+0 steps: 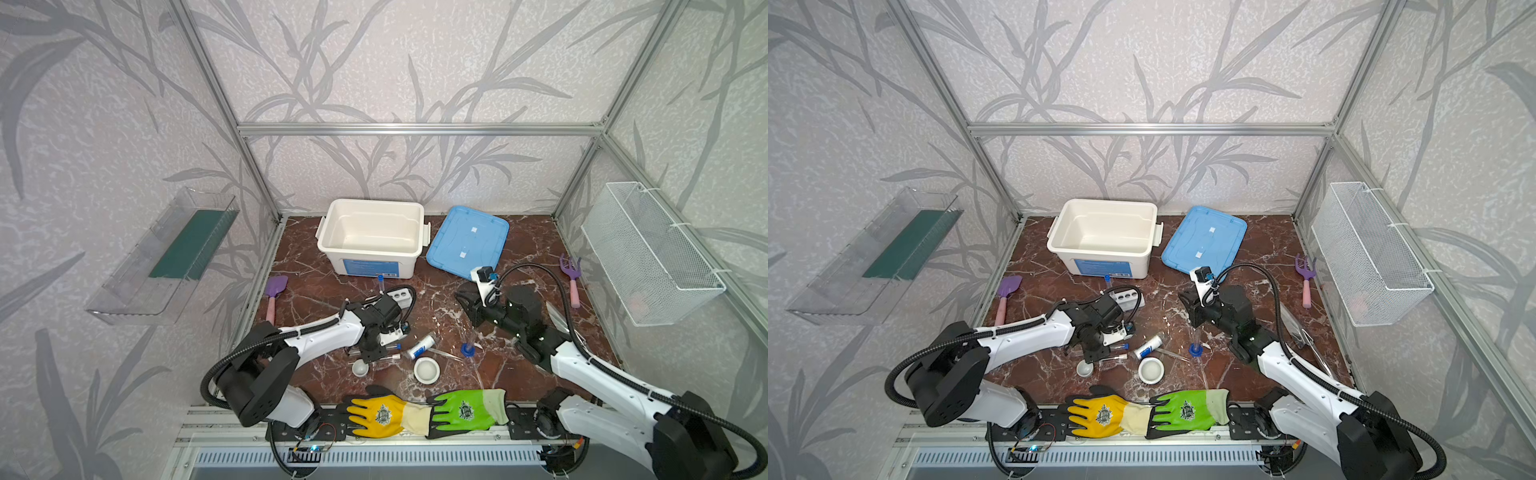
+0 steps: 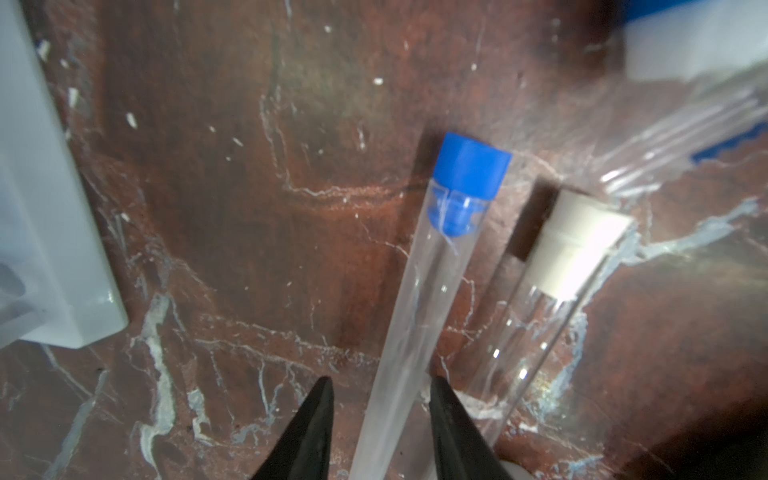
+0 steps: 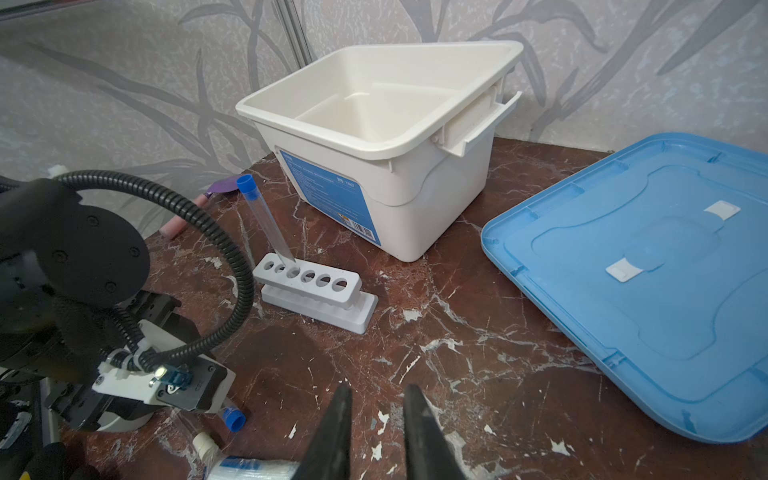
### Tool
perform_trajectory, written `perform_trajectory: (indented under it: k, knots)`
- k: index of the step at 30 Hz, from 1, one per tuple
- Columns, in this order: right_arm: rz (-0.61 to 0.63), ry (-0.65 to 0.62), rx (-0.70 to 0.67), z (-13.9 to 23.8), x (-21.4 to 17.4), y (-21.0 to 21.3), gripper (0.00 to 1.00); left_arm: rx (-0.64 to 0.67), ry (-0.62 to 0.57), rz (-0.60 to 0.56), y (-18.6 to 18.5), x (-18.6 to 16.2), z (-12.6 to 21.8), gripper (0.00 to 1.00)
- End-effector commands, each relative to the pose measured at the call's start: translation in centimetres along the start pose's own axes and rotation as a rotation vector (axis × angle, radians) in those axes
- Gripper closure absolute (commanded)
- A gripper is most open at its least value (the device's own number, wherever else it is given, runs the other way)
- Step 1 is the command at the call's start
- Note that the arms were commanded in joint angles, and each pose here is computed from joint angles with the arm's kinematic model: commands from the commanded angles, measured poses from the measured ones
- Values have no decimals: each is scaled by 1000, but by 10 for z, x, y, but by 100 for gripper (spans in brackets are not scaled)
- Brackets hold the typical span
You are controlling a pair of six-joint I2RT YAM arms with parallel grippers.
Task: Organize the chemistry lab equipment
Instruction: 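Lower the left gripper and close it on a blue-capped test tube, then lift the tube with the left gripper while the right gripper approaches it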
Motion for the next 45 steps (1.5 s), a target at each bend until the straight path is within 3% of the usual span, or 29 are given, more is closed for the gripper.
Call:
perform_trajectory:
  k: [1,20,34,45]
  knots:
    - [-4,-24,11,0,4,0,76,12,4,-28,5,4,3,62]
    - [-32,-41,-13,-1,4,-10,77,-34,6,-50,-1,7,-6,78]
    - [-42,-53,-3,0,11,-8,77,-1,-18,-26,8,14,5,81]
    - [-56,-35,-30,6,18,-6,78,94,-126,18,22,26,29,83]
Point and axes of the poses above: each gripper's point midway between its finger pads, its own z axis back along the fingers, its own y axis along the line the jaws close on, x = y × z, the point moved 2 cm from there along z, back along the fingers, and after that the axes turned 14 degrees about -z, right-handed, at the moved point
